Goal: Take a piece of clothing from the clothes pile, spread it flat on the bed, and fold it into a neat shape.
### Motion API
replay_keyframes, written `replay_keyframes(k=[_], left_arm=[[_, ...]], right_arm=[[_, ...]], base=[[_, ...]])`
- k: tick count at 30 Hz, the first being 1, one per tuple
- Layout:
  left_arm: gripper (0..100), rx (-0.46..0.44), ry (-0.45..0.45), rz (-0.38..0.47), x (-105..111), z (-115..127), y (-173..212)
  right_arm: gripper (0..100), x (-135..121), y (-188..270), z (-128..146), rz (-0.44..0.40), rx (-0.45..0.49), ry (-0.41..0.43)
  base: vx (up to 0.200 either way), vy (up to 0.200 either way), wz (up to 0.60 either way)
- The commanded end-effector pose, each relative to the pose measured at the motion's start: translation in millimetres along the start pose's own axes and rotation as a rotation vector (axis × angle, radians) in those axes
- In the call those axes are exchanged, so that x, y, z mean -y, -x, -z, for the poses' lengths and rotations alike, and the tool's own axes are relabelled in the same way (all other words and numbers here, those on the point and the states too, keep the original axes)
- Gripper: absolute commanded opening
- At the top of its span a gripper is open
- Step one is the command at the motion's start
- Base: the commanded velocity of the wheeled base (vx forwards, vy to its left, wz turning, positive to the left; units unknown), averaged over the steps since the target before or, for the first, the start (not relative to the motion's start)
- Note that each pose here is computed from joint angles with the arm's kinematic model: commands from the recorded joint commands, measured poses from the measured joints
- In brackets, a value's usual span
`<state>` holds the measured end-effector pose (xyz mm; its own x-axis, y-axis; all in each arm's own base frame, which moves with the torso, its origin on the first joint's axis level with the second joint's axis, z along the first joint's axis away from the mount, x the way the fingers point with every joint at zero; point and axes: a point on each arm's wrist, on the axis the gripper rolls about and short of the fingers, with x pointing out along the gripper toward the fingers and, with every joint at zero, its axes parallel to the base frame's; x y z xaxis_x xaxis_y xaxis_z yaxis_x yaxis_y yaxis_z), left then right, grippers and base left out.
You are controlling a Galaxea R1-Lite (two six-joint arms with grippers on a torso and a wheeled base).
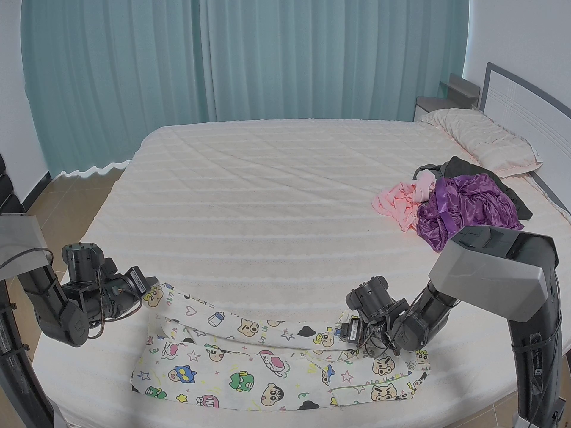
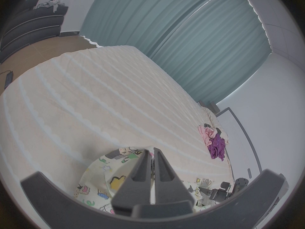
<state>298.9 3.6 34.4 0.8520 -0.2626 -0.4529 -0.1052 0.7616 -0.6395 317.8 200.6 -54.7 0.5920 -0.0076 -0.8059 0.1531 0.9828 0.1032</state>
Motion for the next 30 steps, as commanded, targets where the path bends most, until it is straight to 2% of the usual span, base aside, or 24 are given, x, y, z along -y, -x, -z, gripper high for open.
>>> replay_keyframes(k=[1,4,8,13,15,18,24,25,30], left_arm=[[0,-0.005,0.018,-0.012,-10.9,-3.0,-5.8],[0,-0.061,0.034,0.013,-15.4,1.1,-4.7],[0,-0.132,0.046,-0.030,-20.9,8.7,-3.9],[0,-0.203,-0.013,-0.081,-31.4,18.8,-1.9],[0,-0.247,-0.093,-0.107,-42.4,28.5,-3.2],[0,-0.268,-0.132,-0.145,-49.3,36.0,-7.5],[0,-0.275,-0.143,-0.187,-54.8,41.0,-13.2],[100,-0.275,-0.143,-0.189,-55.2,40.7,-13.3],[100,-0.269,-0.147,-0.190,-56.7,39.3,-14.9]], right_arm=[[100,0.7,-0.1,1.0,0.001,-0.003,0.000],[100,0.9,0.3,0.9,0.001,-0.003,-0.002],[100,0.9,0.3,0.9,0.001,-0.003,-0.002],[100,1.3,0.7,1.2,0.002,-0.004,-0.001],[100,1.3,0.7,1.2,0.002,-0.004,-0.001],[100,1.4,0.7,1.4,0.003,-0.005,-0.001],[100,1.7,0.8,1.7,0.004,-0.007,0.000],[100,1.7,0.8,1.7,0.004,-0.007,0.000],[100,1.7,0.8,1.7,0.004,-0.007,0.000]], base=[[0.000,0.000,0.00],[0.000,0.000,0.00],[0.000,0.000,0.00],[0.000,0.000,0.00],[0.000,0.000,0.00],[0.000,0.000,0.00],[0.000,0.000,0.00],[0.000,0.000,0.00],[0.000,0.000,0.00]])
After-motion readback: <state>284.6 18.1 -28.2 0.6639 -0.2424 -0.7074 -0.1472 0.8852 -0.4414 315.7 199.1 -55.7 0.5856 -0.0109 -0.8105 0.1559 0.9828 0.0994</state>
